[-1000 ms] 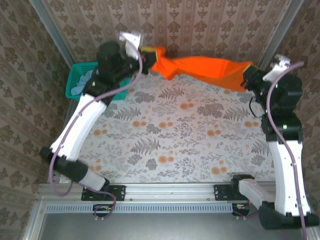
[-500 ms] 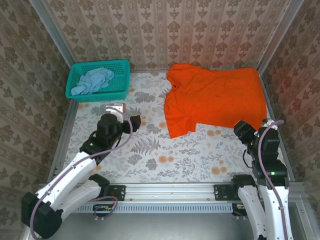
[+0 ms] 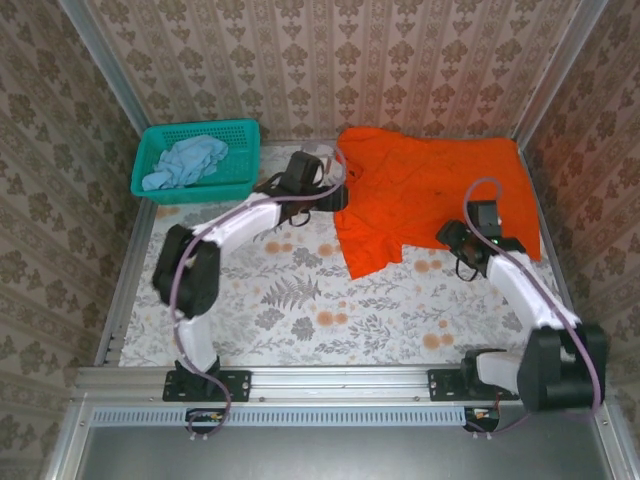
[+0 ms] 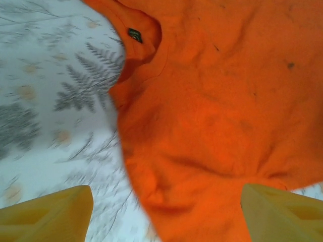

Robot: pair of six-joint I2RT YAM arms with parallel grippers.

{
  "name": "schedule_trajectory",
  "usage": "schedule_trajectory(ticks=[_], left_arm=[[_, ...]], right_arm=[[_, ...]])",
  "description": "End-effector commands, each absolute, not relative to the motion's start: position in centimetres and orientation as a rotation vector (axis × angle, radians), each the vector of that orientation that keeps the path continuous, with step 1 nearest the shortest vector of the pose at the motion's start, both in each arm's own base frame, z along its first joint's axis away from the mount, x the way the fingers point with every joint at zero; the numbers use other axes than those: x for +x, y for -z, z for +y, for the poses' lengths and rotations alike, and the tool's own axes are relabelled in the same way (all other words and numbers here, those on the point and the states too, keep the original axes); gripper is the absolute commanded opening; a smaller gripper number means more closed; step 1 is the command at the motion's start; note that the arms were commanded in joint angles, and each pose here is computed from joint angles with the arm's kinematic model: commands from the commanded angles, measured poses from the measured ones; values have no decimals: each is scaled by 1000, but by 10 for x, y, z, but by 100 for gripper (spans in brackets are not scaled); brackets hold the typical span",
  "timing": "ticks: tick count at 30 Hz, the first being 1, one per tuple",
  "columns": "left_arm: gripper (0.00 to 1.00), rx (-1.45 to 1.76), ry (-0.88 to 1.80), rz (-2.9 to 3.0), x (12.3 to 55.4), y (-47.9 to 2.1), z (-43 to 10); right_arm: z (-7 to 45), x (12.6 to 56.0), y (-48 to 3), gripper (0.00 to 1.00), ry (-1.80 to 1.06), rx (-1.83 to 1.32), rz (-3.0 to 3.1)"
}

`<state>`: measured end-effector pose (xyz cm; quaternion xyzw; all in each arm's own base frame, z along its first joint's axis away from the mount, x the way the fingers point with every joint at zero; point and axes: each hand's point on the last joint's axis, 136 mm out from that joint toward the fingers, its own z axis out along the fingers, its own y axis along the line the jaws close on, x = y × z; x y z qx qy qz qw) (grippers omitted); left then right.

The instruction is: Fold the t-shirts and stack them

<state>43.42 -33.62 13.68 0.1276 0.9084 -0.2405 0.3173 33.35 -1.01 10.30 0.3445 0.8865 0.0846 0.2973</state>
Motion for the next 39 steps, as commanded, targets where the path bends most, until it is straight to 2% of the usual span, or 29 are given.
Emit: schedule_trajectory(ticks=[1, 5, 8, 11, 15, 18, 19, 21, 28, 33, 35, 36, 38, 39], left_arm=[[76, 274, 723, 2591, 433, -87, -356], [76, 230, 705, 2735, 414, -51, -364], [76, 218, 699, 2841, 387, -33, -362], [72, 246, 737, 2909, 372, -13, -368], [39, 310, 741, 2979, 369, 11, -373], [13, 315, 593, 3023, 367, 21, -349], [7, 307, 562, 3033, 365, 22, -339], [3, 278, 511, 3061, 360, 22, -315], [7, 324, 422, 3167, 308, 18, -254], [14, 335, 284, 3273, 264, 20, -214], [24, 284, 238, 3306, 254, 20, -197], [35, 240, 230, 3316, 250, 18, -191], [42, 150, 246, 3312, 251, 12, -183], [48, 112, 260, 3291, 256, 4, -182]], right_arm=[[-18, 368, -108, 64, -244, 999, 2242], [-31, 375, -80, 64, -171, 1100, 2281], [-25, 370, -69, 64, -241, 1177, 2359], [-25, 365, -62, 62, -232, 1202, 2372], [-29, 365, -48, 58, -194, 1214, 2422], [-28, 368, -33, 54, -203, 1228, 2465], [-28, 367, -28, 53, -206, 1238, 2479], [-26, 365, -21, 50, -220, 1264, 2501], [6, 342, 0, 47, -317, 1364, 2586], [19, 315, -7, 47, -296, 1336, 2662], [25, 300, -8, 47, -296, 1369, 2693], [29, 291, -8, 48, -299, 1397, 2710], [36, 277, -10, 49, -299, 1431, 2729], [38, 271, -12, 50, -290, 1442, 2733]])
